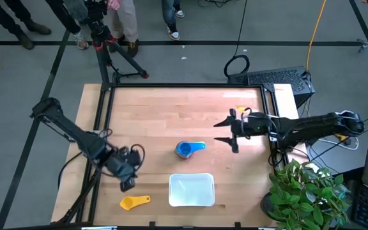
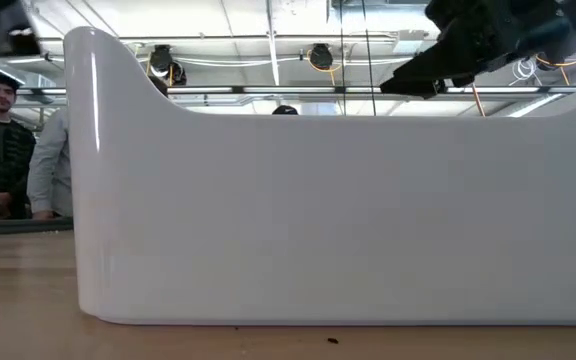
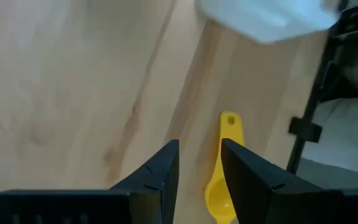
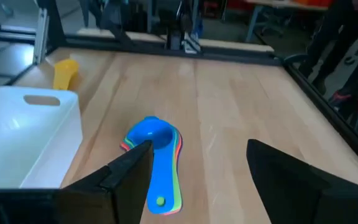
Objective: Nest measuring cups in basket
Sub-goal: Stack the yellow measuring cup on the blue measuring cup, then put the stacked measuring cups into the white bin
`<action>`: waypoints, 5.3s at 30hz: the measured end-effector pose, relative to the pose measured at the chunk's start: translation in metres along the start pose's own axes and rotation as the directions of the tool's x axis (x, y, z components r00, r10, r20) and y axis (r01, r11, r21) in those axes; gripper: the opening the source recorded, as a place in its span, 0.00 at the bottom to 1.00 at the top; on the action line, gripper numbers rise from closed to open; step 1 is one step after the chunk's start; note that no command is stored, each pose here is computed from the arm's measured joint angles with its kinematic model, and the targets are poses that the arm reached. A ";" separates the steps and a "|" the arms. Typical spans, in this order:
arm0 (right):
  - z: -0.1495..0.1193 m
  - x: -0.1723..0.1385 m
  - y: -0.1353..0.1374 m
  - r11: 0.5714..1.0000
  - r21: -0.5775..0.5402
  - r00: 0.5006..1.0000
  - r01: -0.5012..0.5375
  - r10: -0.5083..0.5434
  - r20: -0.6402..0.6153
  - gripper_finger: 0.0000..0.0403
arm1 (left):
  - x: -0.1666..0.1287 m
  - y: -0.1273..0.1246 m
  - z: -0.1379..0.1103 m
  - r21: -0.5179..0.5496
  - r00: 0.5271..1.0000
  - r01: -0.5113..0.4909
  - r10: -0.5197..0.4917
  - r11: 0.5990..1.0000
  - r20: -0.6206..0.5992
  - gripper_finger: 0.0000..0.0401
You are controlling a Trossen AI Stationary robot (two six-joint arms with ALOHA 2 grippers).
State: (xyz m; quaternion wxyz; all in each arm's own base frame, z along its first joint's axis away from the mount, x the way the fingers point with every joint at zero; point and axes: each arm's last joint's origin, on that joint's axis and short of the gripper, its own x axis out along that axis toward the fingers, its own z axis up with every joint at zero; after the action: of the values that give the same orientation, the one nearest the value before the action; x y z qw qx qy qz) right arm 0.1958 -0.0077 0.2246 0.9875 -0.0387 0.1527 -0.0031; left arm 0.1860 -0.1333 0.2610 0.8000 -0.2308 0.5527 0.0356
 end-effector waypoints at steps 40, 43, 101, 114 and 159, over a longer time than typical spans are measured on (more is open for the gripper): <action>-0.004 -0.005 -0.002 0.997 0.048 0.998 0.062 -0.063 0.021 0.62 | 0.110 -0.020 -0.083 -0.146 0.932 -0.081 0.024 0.986 -0.360 0.03; -0.004 -0.005 -0.002 0.997 0.044 0.998 0.062 -0.063 0.021 0.62 | 0.108 -0.016 -0.071 -0.202 0.932 -0.086 0.007 0.976 -0.362 0.02; -0.010 -0.008 -0.025 0.979 0.055 0.980 0.197 -0.195 -0.034 0.62 | 0.089 0.101 0.217 -0.061 0.999 0.037 -0.036 0.997 0.013 0.02; -0.010 -0.008 -0.025 0.980 0.052 0.981 0.194 -0.192 -0.034 0.62 | 0.090 0.101 0.217 -0.134 1.000 0.004 -0.001 0.991 0.023 0.18; -0.001 0.111 -0.015 0.965 0.107 0.790 -0.239 0.257 -0.556 0.69 | -0.025 0.065 0.051 0.051 0.569 -0.091 0.009 0.995 0.823 0.20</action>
State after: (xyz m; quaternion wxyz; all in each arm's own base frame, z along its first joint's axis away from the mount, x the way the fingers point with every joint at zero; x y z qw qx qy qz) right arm 0.3016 -0.0248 0.1916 0.8900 -0.0006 0.4417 0.1129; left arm 0.1998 -0.0500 0.2768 0.9729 -0.1370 0.1261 0.1368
